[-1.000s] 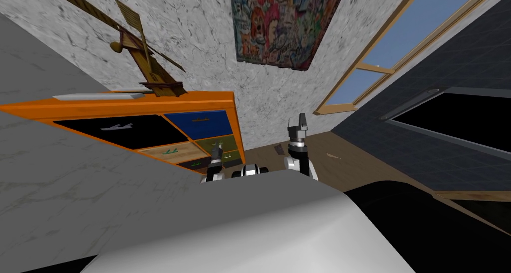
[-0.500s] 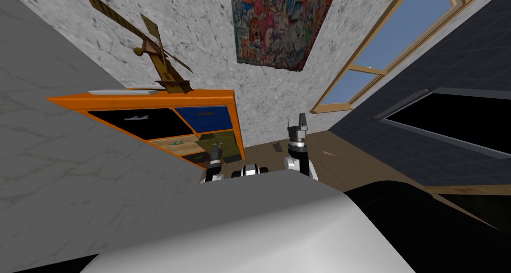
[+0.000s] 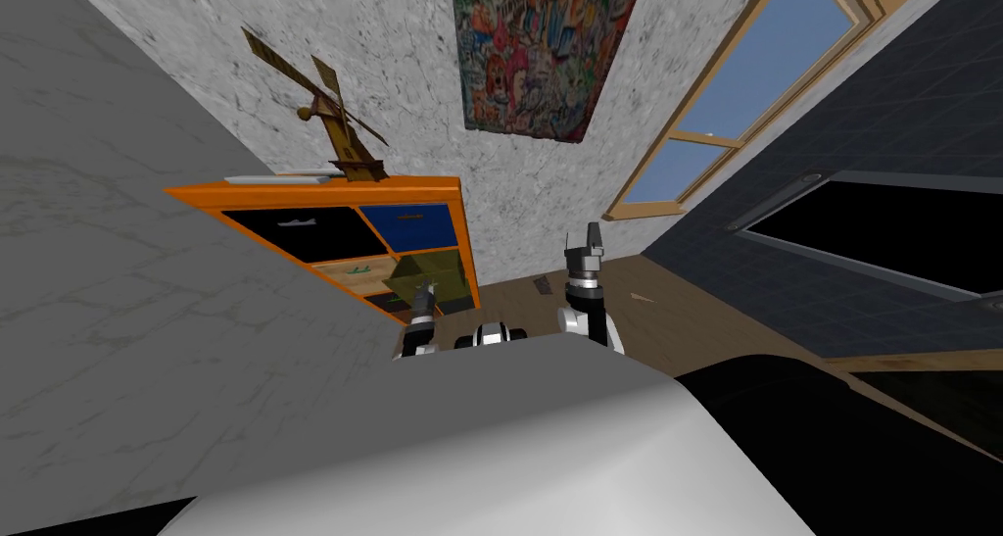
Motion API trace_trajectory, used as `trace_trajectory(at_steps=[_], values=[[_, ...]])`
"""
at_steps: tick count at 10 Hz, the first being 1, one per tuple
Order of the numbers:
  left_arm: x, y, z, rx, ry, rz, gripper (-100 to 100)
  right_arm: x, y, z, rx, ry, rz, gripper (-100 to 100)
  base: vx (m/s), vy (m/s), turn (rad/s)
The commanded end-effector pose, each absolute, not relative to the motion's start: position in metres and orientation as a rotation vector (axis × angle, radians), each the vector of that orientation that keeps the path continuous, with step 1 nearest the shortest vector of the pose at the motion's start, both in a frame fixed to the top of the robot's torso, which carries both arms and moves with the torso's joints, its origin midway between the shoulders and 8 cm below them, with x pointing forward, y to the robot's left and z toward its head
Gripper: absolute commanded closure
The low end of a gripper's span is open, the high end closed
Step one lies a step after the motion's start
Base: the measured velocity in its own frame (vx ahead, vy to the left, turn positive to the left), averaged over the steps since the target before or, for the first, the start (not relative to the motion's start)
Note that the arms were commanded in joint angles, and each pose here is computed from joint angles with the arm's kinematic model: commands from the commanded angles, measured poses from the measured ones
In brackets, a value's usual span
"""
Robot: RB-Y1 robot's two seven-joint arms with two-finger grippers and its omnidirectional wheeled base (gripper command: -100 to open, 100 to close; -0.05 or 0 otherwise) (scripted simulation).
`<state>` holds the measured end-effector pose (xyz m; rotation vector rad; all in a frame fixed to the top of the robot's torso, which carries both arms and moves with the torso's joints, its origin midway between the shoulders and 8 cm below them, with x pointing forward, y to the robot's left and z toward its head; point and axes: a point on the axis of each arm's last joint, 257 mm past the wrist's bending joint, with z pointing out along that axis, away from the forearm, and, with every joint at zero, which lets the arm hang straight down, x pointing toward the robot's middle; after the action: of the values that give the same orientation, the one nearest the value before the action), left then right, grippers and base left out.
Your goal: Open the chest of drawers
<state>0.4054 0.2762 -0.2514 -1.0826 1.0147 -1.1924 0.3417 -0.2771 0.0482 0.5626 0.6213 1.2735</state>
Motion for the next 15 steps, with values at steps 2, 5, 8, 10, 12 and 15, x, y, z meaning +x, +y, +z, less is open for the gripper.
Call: trace_trajectory(at_steps=[2, 5, 8, 10, 12, 15], values=[[0.405, 0.280, -0.234, -1.087, 1.012, -1.188, -100, 0.342, -0.277, 0.048, 0.563, 0.621, 1.273, 0, 0.026, 0.004, -0.015], [0.405, 0.281, -0.223, -1.088, 1.010, -1.187, -100, 0.342, -0.277, 0.048, 0.563, 0.621, 1.273, 0, 0.013, 0.000, -0.009], [0.403, 0.283, -0.206, -1.090, 1.007, -1.184, -100, 0.342, -0.277, 0.048, 0.563, 0.621, 1.273, 0, -0.006, -0.003, -0.015], [0.402, 0.284, -0.201, -1.091, 1.006, -1.183, -100, 0.342, -0.277, 0.048, 0.563, 0.621, 1.273, 0, -0.001, -0.001, -0.008], [0.400, 0.284, -0.211, -1.110, 1.021, -1.174, 0, 0.342, -0.277, 0.048, 0.563, 0.621, 1.273, 0, 0.000, 0.000, 0.000], [0.400, 0.284, -0.215, -1.118, 1.027, -1.170, 0, 0.342, -0.277, 0.048, 0.563, 0.621, 1.273, 0, 0.000, 0.000, 0.000]])
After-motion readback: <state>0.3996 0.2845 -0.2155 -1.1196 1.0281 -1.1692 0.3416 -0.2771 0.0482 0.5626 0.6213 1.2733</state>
